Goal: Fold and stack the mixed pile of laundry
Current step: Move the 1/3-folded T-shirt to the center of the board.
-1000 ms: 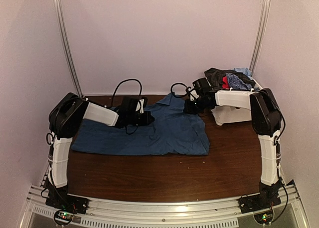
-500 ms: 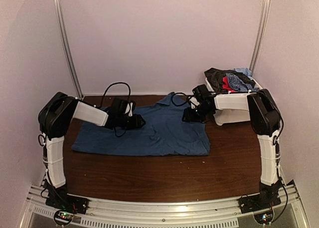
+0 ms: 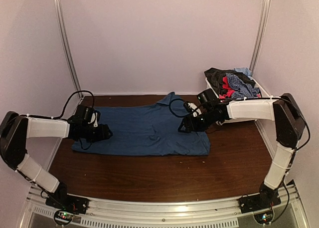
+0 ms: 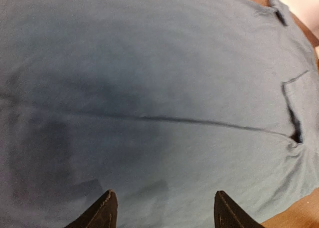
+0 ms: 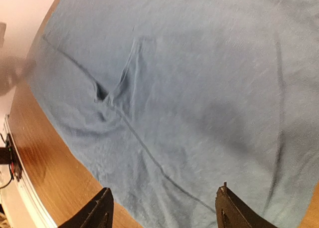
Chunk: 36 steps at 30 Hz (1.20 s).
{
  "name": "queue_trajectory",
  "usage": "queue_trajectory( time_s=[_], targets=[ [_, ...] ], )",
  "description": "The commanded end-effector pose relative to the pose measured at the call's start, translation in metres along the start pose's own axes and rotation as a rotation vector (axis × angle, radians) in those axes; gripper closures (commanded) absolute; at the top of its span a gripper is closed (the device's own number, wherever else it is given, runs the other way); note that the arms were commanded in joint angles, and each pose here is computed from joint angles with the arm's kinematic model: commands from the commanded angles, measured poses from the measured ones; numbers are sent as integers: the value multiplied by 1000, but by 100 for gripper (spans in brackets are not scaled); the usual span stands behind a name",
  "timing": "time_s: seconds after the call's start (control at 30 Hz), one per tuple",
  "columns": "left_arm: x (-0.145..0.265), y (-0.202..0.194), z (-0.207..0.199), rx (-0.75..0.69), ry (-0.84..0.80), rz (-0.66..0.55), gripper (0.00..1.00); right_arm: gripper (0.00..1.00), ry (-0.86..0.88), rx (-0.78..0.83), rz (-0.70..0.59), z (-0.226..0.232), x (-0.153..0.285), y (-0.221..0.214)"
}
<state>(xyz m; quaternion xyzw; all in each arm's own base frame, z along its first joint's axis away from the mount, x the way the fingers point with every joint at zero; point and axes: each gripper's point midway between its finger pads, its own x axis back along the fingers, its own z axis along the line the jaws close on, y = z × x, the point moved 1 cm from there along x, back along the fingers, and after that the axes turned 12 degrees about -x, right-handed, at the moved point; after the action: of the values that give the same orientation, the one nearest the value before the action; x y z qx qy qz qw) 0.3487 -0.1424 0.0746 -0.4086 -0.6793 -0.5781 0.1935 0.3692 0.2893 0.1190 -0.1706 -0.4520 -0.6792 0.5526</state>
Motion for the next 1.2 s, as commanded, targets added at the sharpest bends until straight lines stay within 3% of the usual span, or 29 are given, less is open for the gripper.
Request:
queue_trajectory(
  time_s=[0.0,0.2,0.43,0.53,0.73,0.87,1.03,1.17],
  targets=[
    [22,-42,53,131,176,80,33,32,37,-46,136,-11,-29,-54],
    [43,-102,103,337,341,204,38,35,-112,-89,262,-67,-54,-109],
    [73,-162,111,460,414,268,44,35,-203,-108,325,-93,-32,-153],
    [83,-177,102,493,371,267,46,35,-202,-129,363,-93,-24,-178],
    [83,-168,74,469,219,235,44,35,-152,-112,437,-63,-9,-220],
    [85,-133,61,401,144,172,38,33,-137,-83,365,-46,10,-192],
    [105,-41,58,230,166,2,21,31,-104,-49,157,-33,33,-97],
    [101,21,62,157,211,-55,19,33,-86,-35,39,-28,33,-25]
  ],
)
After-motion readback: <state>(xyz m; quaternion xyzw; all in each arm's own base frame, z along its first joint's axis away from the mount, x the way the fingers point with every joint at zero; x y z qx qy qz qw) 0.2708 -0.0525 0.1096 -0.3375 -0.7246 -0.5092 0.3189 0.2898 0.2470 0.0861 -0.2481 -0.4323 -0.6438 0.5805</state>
